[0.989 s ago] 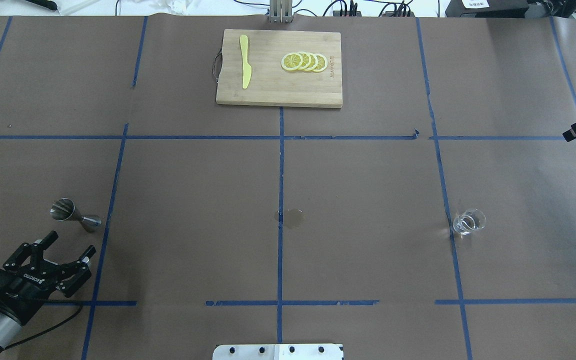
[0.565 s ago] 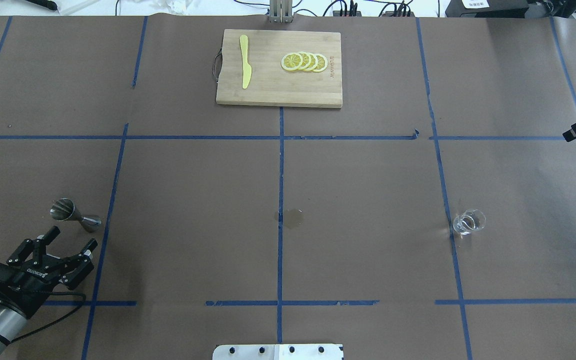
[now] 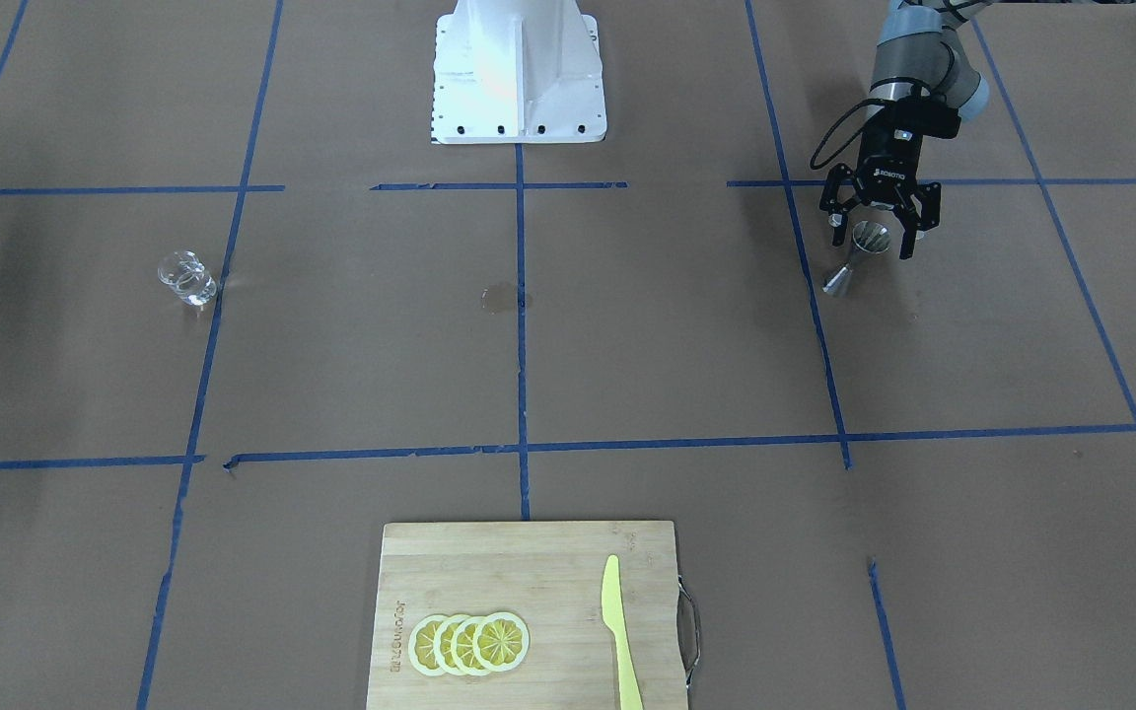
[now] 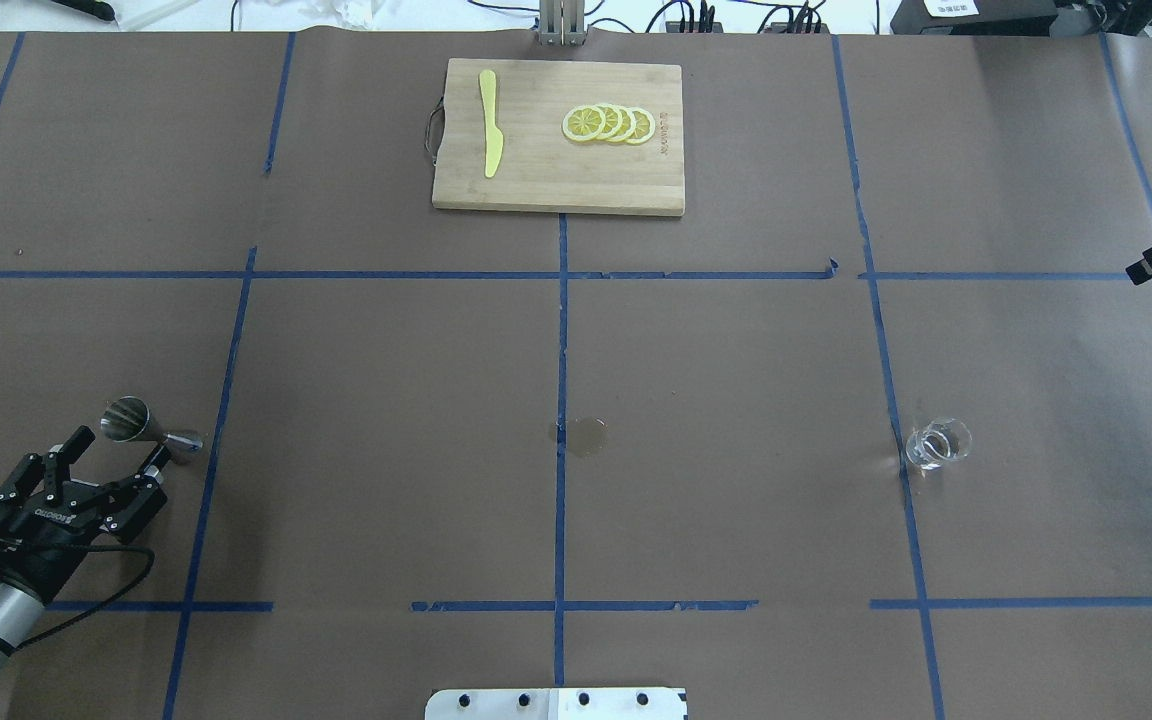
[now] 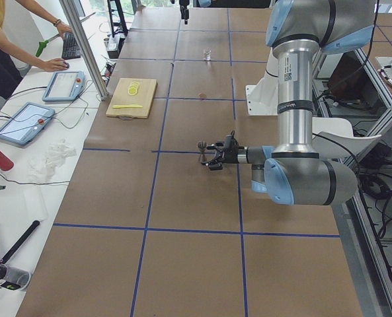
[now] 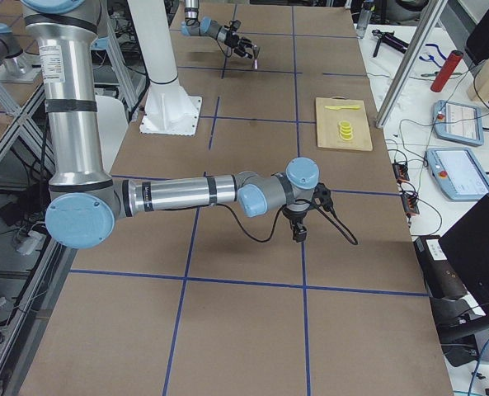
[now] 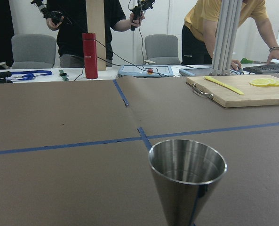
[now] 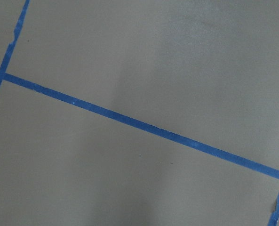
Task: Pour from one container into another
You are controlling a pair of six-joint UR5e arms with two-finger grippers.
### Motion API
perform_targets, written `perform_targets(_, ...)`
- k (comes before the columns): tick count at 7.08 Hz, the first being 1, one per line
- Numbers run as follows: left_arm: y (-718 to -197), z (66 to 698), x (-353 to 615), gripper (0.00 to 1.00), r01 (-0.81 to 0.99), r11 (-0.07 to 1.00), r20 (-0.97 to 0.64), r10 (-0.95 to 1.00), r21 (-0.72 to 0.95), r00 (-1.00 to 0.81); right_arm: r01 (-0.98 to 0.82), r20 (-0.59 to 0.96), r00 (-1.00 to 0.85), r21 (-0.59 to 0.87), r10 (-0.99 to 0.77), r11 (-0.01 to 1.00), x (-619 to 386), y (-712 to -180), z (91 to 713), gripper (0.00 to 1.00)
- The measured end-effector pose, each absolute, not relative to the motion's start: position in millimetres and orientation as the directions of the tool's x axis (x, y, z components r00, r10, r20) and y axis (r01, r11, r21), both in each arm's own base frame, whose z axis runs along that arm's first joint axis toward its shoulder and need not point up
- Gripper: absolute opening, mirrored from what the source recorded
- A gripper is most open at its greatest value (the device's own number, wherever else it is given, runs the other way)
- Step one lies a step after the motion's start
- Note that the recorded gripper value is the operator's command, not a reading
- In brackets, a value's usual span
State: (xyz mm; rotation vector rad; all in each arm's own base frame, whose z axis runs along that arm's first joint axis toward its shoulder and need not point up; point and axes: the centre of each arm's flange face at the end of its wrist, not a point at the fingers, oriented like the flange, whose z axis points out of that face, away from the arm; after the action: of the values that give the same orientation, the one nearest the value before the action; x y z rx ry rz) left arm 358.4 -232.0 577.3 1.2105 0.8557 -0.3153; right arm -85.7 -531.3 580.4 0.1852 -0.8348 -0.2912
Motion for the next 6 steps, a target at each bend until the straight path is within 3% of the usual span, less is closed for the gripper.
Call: perform_targets(6,-235.0,575.3,377.4,0.95,0.627,0.348,-0.711,0.218,0.697,0.669,0.181,0.701,0.636,0.271,-0.323,0.945,-85.3,-529.9,582.6,1.00)
